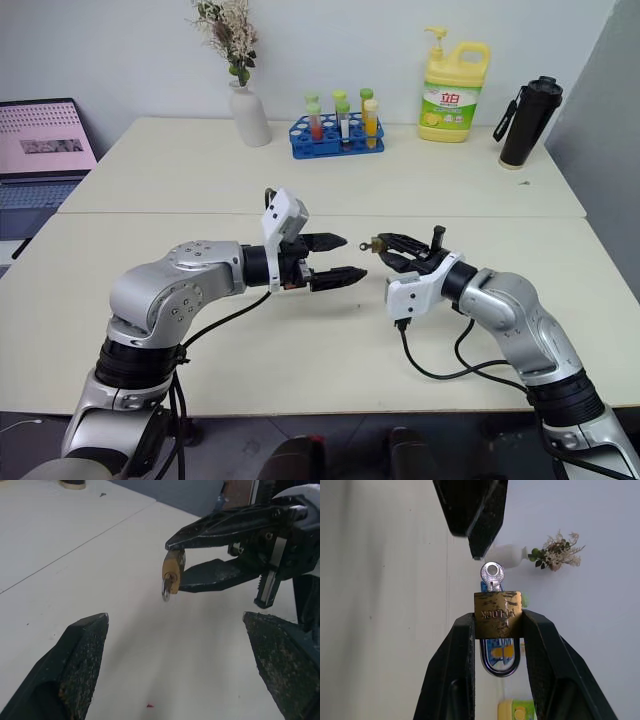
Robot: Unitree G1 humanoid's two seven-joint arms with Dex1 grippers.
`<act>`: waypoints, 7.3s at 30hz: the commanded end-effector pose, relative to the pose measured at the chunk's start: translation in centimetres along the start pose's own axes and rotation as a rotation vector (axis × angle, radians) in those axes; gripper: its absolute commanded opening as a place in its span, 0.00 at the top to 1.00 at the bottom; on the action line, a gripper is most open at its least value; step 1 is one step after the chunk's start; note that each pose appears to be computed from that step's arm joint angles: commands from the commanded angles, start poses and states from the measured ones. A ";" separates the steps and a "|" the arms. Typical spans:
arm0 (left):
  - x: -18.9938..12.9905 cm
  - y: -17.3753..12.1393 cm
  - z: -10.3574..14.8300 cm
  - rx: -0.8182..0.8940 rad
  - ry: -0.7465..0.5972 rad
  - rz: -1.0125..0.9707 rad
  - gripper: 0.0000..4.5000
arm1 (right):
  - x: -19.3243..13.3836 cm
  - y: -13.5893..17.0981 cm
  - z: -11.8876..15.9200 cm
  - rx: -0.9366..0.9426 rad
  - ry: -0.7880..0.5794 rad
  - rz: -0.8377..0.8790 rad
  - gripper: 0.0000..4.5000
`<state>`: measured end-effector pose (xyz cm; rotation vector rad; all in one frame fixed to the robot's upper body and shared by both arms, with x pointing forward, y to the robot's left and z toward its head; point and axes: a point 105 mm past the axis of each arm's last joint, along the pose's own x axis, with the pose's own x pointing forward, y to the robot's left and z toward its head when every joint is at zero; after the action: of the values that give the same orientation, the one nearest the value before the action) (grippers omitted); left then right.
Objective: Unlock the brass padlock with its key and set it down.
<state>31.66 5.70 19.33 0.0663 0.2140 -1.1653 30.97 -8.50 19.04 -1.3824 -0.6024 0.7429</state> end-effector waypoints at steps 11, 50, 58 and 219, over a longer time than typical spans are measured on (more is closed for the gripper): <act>-0.5 0.1 1.7 0.010 -0.063 -0.034 0.27 | 0.0 -1.1 1.3 -0.020 -0.064 -0.049 0.79; 0.6 -1.4 1.1 0.752 -0.046 -0.058 1.00 | 0.1 -0.8 1.7 0.119 -0.080 -0.037 0.79; 0.5 -0.9 1.6 0.426 -0.088 -0.050 0.91 | 0.2 -0.7 1.7 0.118 -0.080 -0.034 0.79; 4.0 -0.4 -9.5 -0.241 0.144 -0.060 0.57 | -6.7 6.7 1.6 1.047 0.136 0.441 0.00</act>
<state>31.45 3.88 8.69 -0.0864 0.5259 -1.1680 24.84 -12.63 12.32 -0.5428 0.2694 1.0798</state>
